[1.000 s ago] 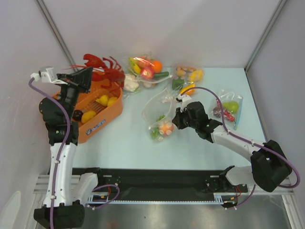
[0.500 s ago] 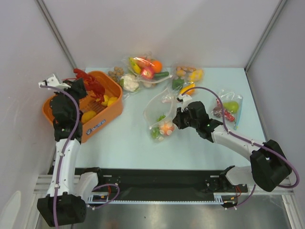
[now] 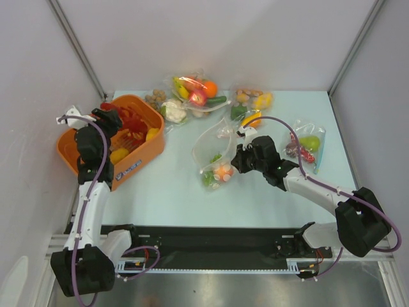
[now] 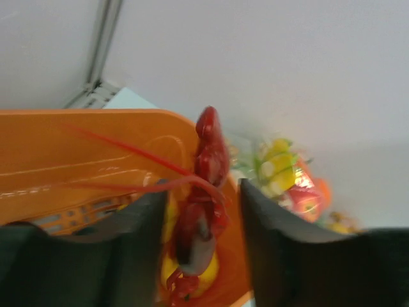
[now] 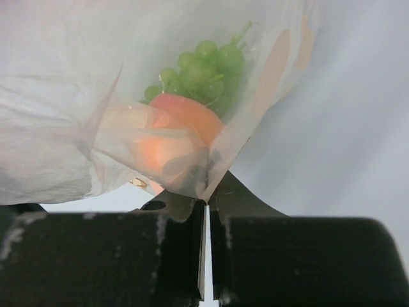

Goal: Open the zip-top bag and remove the fake food

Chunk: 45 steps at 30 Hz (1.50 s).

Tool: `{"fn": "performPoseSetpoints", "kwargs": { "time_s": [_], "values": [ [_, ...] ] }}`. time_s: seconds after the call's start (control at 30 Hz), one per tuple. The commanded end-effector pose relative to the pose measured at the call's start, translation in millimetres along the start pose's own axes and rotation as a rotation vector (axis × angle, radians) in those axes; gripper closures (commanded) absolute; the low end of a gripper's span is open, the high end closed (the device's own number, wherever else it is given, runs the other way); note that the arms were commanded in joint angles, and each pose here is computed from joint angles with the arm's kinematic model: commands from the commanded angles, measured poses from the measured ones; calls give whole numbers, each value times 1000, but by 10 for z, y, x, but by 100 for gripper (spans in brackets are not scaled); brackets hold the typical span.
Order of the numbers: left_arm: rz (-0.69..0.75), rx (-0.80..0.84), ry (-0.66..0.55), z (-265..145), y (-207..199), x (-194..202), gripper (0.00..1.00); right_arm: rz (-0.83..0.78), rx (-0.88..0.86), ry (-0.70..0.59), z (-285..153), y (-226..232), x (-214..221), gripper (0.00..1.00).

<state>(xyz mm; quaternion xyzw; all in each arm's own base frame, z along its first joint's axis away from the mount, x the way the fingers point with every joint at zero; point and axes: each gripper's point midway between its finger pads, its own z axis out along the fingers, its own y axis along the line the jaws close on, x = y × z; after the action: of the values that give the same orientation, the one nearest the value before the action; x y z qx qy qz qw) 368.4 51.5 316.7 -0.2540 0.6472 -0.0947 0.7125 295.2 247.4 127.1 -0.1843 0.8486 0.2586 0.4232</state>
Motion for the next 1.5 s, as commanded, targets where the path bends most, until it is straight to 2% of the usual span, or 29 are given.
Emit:
{"fn": "performPoseSetpoints", "kwargs": {
  "time_s": [0.0,0.03,0.07,0.13,0.4,0.5,0.6,0.9,1.2,1.3,1.47],
  "values": [
    [-9,-117,35,-63,275,142,31,7,-18,-33,22,29,-74,100],
    [-8,-128,32,-112,290,121,23,8,-21,-35,22,35,-84,100],
    [-4,-139,31,-142,315,120,11,9,-23,-30,29,35,-67,100],
    [7,-177,19,-207,381,78,0,10,-27,-29,35,42,-63,100],
    [62,-216,-158,-572,417,-392,0,16,-34,-33,23,67,-87,100],
    [110,-167,-176,-611,292,-453,1,15,-34,-30,25,66,-86,100],
    [156,-74,-151,-593,45,-394,7,16,-28,-33,11,62,-99,100],
    [296,299,-28,-697,-1005,-53,14,20,-28,-38,-26,72,-111,100],
    [494,659,84,-1244,-2248,318,14,20,-20,-31,-59,49,-64,100],
    [527,821,171,-1475,-2652,602,16,19,-14,-29,-71,38,-50,100],
    [519,916,290,-1574,-2889,952,35,15,-13,-39,-125,30,-54,100]
  ]
}}
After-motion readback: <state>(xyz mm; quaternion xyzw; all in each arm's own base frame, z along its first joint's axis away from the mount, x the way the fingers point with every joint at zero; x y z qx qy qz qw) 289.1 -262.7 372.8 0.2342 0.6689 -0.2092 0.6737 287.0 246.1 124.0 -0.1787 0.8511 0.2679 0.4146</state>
